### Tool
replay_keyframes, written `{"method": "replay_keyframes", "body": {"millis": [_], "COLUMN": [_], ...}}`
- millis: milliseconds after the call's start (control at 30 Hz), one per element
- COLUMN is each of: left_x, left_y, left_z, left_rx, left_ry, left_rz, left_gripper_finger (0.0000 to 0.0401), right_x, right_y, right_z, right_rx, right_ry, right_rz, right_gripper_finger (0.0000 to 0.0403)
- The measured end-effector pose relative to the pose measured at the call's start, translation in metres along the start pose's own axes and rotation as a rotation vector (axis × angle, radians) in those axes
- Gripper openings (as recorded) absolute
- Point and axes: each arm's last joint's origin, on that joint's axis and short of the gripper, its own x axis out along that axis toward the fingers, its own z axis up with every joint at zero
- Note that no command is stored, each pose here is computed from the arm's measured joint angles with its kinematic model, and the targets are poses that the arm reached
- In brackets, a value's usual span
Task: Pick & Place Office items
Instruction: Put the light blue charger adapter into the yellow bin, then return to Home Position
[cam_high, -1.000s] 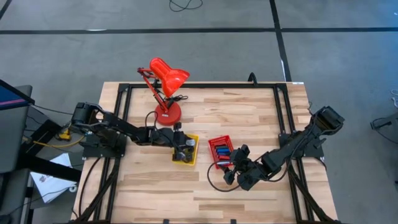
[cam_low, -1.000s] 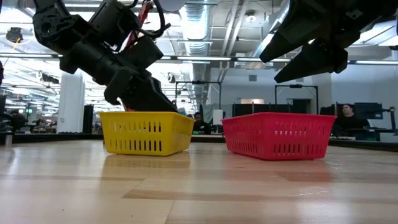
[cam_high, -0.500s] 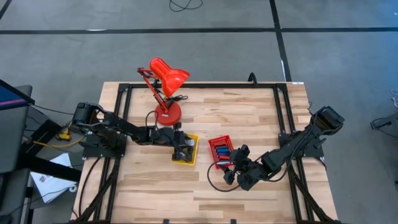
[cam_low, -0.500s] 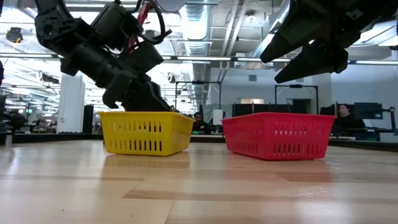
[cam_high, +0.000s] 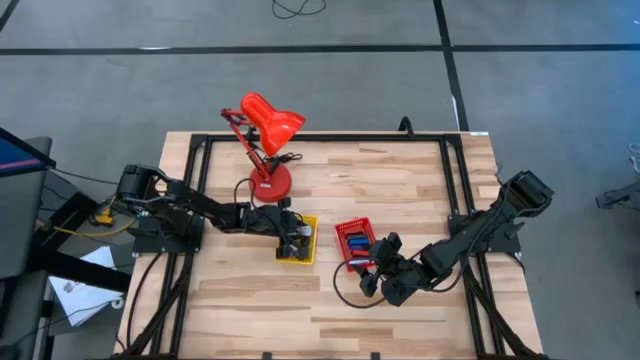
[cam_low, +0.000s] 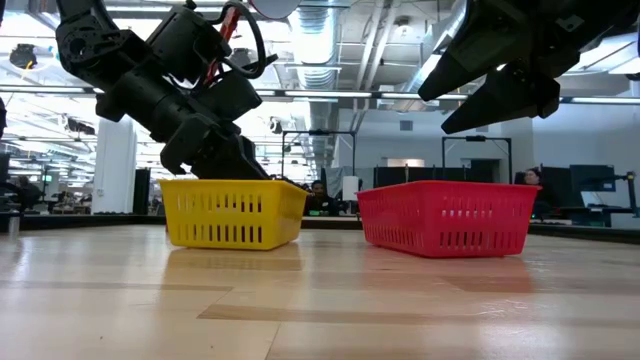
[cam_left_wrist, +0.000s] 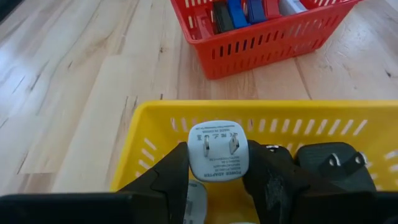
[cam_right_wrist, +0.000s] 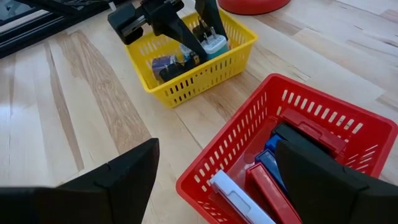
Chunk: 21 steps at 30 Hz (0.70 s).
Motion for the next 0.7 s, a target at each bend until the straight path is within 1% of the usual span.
{"method": "replay_keyframes", "body": {"millis": [133, 433, 700], "left_x": [0.0, 0.0, -0.0006], "left_y": [0.0, -0.0001, 0.0001], "left_z": [-0.0002, -0.0008, -0.0003], "left_rx": [0.0, -0.007, -0.008], "left_ry": [0.002, 0.008, 0.005], "left_rz": [0.0, -0.001, -0.001], "left_gripper_finger": [0.0136, 0.0178, 0.0194], "right_x": [0.0, 0.0, 0.0], "right_y": [0.0, 0.0, 0.0], "right_z": [0.0, 0.0, 0.0], "right_rx": [0.0, 0.0, 0.0], "right_ry": [0.0, 0.0, 0.001], "right_rz": [0.0, 0.0, 0.0], "right_gripper_finger": [0.0312, 0.0312, 0.0312]}}
